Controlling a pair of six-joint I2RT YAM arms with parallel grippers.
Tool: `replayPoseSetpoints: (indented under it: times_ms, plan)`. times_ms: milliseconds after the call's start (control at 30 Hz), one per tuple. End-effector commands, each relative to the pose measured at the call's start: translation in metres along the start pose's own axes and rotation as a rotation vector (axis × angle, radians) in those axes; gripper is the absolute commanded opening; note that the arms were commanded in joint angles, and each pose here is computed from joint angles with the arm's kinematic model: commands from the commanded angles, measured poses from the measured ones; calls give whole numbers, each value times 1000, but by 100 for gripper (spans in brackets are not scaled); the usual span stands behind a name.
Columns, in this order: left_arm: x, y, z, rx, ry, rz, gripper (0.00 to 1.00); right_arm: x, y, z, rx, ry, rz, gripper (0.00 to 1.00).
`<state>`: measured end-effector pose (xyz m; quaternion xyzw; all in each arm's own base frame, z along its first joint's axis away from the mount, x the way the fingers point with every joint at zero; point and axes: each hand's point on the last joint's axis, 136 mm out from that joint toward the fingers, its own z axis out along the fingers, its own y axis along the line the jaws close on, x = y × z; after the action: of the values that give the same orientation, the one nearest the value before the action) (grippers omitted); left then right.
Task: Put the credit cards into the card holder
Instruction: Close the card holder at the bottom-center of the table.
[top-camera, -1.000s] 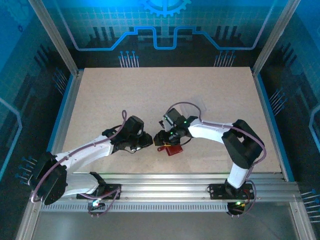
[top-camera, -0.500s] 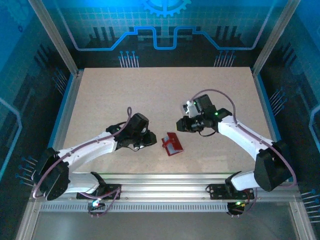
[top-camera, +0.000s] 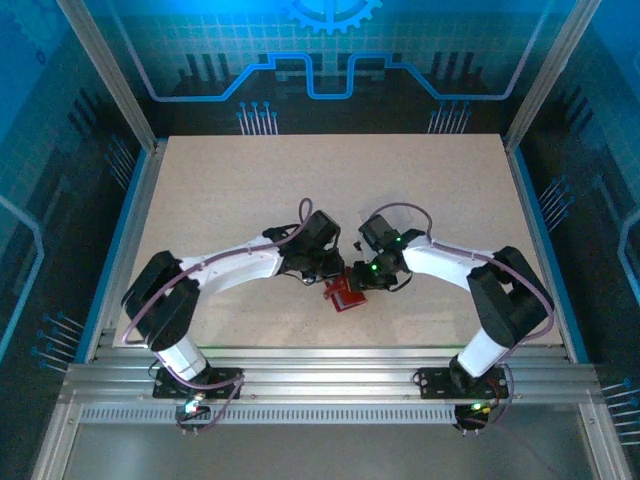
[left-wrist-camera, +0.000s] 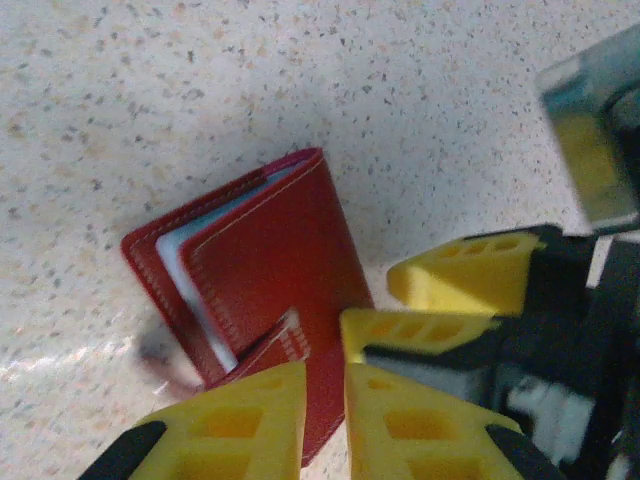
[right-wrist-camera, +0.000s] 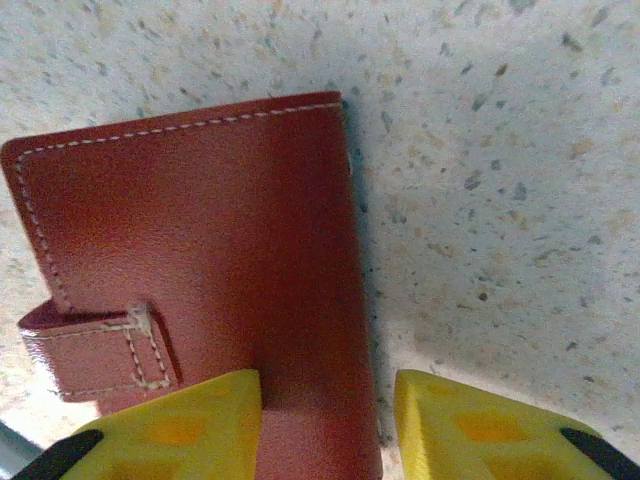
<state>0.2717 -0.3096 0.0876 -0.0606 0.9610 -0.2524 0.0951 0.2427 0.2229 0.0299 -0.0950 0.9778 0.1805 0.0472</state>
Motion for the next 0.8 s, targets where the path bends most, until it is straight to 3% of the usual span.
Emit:
replayPoseSetpoints:
  times_ms: [0, 333, 567, 767]
  plan:
    - [-3, -4, 5, -3, 18, 12, 17, 2, -11, 11, 98, 7, -26, 42]
    - [3, 14, 36, -40, 71, -25, 12, 6, -8, 14, 95, 22, -35, 49]
    - [11, 39, 53, -101, 90, -47, 11, 5, 1, 9, 17, 33, -33, 50]
    - [28, 70, 59, -152, 107, -70, 10, -3, 11, -3, -124, 17, -15, 58]
